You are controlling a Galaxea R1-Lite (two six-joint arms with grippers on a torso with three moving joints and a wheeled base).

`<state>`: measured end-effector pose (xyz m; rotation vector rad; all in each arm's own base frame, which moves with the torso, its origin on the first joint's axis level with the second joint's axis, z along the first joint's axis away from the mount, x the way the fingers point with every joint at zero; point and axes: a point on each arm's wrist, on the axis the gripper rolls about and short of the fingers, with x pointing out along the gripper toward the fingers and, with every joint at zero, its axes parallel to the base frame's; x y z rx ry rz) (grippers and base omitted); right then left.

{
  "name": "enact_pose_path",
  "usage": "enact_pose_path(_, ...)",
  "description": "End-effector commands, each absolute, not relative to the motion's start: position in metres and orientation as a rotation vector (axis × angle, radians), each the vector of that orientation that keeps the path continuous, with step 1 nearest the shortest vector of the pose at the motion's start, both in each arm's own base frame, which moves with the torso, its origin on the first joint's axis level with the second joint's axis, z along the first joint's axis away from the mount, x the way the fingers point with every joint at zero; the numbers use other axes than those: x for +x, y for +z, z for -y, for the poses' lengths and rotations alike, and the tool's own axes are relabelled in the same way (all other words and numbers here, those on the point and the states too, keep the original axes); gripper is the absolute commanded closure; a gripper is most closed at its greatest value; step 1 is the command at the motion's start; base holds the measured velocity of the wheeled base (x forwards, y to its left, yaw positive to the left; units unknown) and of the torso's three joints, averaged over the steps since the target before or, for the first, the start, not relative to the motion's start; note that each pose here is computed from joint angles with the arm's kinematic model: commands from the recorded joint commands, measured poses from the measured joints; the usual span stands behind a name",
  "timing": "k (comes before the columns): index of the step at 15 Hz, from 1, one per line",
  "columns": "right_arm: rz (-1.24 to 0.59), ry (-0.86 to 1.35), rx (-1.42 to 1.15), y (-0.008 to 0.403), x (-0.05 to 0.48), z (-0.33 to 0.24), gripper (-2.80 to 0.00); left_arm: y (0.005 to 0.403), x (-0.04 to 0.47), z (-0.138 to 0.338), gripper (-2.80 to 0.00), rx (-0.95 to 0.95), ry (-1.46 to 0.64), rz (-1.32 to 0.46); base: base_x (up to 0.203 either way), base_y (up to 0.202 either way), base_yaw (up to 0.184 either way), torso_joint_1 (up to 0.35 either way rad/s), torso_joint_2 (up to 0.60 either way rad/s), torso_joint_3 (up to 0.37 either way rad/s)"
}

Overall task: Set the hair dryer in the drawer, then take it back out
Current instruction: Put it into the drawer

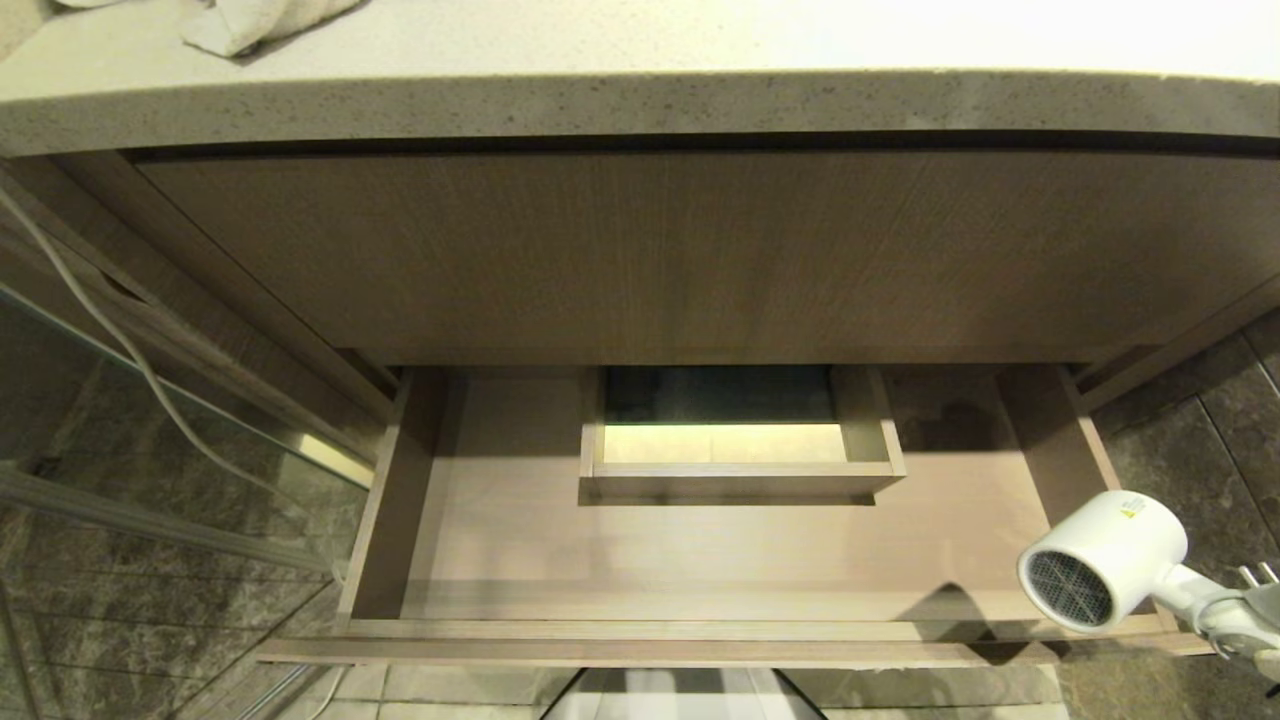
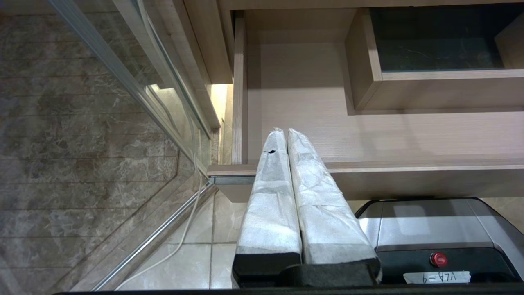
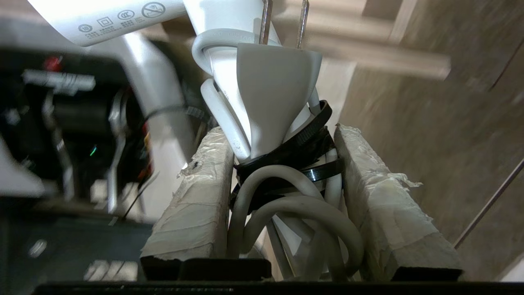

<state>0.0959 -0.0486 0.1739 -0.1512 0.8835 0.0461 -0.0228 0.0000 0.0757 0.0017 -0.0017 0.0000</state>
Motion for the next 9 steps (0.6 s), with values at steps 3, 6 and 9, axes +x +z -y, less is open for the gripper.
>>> enact_pose_path(3,-0.975,0.117,-0.094,0.177,0.109,0.055,0.00,0.076,-0.023,0.000,0.00,0.002,0.000,0.003,0.000,0.000,0.000,0.005,0.00,0.024)
enact_pose_path(6,-1.021,0.143,-0.080,0.172,0.119,0.059,0.00,0.076,-0.023,0.000,0.00,0.002,0.000,0.002,0.000,0.000,0.000,0.000,0.00,0.000)
enact_pose_path(9,-1.076,0.154,-0.058,0.165,0.138,0.069,0.00,0.076,-0.023,0.000,0.00,0.002,0.000,0.002,0.000,0.000,0.000,0.000,0.00,0.000)
